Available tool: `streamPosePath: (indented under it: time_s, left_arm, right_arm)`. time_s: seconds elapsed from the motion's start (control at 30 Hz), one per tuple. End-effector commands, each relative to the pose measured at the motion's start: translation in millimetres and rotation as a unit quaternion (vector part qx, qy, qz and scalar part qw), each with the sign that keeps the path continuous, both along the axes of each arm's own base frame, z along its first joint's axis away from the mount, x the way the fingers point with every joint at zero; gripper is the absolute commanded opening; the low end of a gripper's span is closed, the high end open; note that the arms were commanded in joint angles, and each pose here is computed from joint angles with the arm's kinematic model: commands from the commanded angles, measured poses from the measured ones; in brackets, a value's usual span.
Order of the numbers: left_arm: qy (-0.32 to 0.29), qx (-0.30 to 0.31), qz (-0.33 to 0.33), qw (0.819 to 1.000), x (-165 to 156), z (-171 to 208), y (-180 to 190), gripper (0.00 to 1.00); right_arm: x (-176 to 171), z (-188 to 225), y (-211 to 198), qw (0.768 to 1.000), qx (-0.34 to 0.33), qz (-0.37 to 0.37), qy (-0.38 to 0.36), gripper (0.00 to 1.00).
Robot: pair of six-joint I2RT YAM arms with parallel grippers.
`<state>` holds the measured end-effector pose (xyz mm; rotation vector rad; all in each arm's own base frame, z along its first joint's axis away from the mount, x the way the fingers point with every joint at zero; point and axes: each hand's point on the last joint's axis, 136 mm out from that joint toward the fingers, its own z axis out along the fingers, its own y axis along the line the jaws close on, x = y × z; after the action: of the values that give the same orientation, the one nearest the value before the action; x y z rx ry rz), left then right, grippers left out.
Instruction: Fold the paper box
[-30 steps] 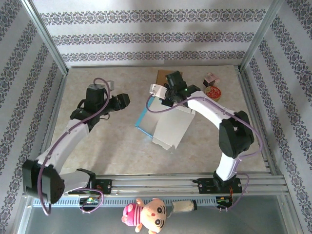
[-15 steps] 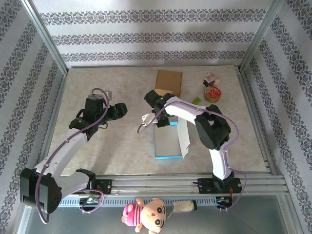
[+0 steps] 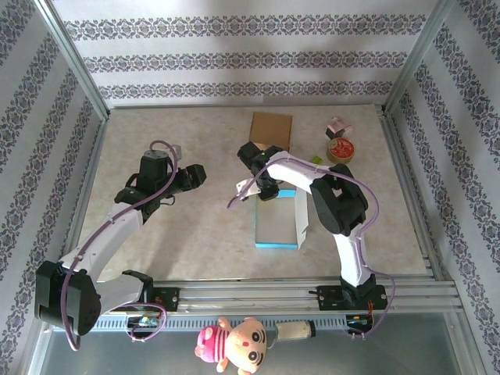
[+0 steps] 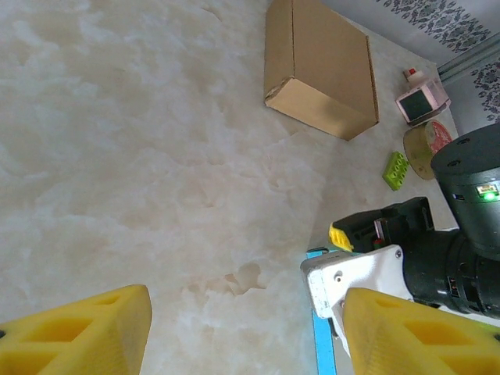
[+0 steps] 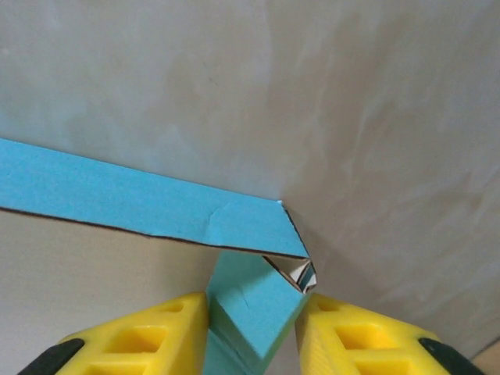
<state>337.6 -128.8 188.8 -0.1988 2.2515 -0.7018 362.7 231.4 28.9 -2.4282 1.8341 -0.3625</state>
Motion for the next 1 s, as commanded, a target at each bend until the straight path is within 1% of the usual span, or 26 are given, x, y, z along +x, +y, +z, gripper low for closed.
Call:
streamPosePath:
  time_s: [0.0,0.03,0.1,0.13,0.2,0.27,0.33,0.4,0.53,0.6,0.67,0.8,0.9,0.97]
  left_arm:
    - [-0.023,-0.013,-0.001,1.000,4,13,-2,0.66]
    - [-0.025,-0.013,-0.001,1.000,4,14,-2,0.66]
    - [-0.027,-0.014,-0.002,1.000,4,15,-2,0.66]
    - [-0.028,-0.015,-0.002,0.999,4,16,-2,0.66]
    - [-0.031,-0.019,-0.002,0.999,4,17,-3,0.66]
    - [-0.031,-0.020,-0.003,0.999,3,18,-3,0.66]
    - [-0.030,-0.019,-0.003,0.999,3,17,-3,0.66]
    - [-0.024,-0.022,-0.005,0.999,1,13,-4,0.66]
    - [-0.003,-0.042,-0.009,0.999,-5,2,-9,0.65]
    - [0.014,-0.058,-0.016,0.998,-12,-10,-16,0.60]
    - [0.021,-0.062,-0.034,0.997,-20,-22,-28,0.54]
    - [0.044,-0.054,-0.055,0.996,-31,-55,-49,0.47]
    - [0.083,-0.082,-0.049,0.992,-36,-80,-66,0.40]
    - [0.095,-0.102,-0.062,0.988,-38,-89,-84,0.39]
  right_arm:
    - [3,1,-22,0.999,-0.052,-0.007,-0.006,0.42]
    - [4,1,-24,0.998,-0.058,-0.008,-0.009,0.42]
    - [9,1,-28,0.997,-0.067,-0.018,-0.017,0.36]
    - [11,0,-27,0.997,-0.064,-0.025,-0.017,0.31]
    - [13,-4,-28,0.997,-0.064,-0.040,-0.010,0.15]
    - [13,-9,-28,0.997,-0.066,-0.047,-0.003,0.06]
    - [10,-14,-23,0.997,-0.052,-0.049,0.006,0.05]
    - [9,-20,-19,0.997,-0.042,-0.057,0.014,0.01]
    - [8,-23,-12,0.997,-0.010,-0.079,0.019,0.00]
    - [6,-14,1,0.995,0.032,-0.091,0.019,0.00]
    - [6,-1,17,0.991,0.082,-0.103,0.014,0.00]
    - [7,20,48,0.974,0.188,-0.123,0.008,0.00]
    - [4,22,60,0.968,0.212,-0.134,0.011,0.00]
    - [-1,24,69,0.963,0.229,-0.142,0.028,0.00]
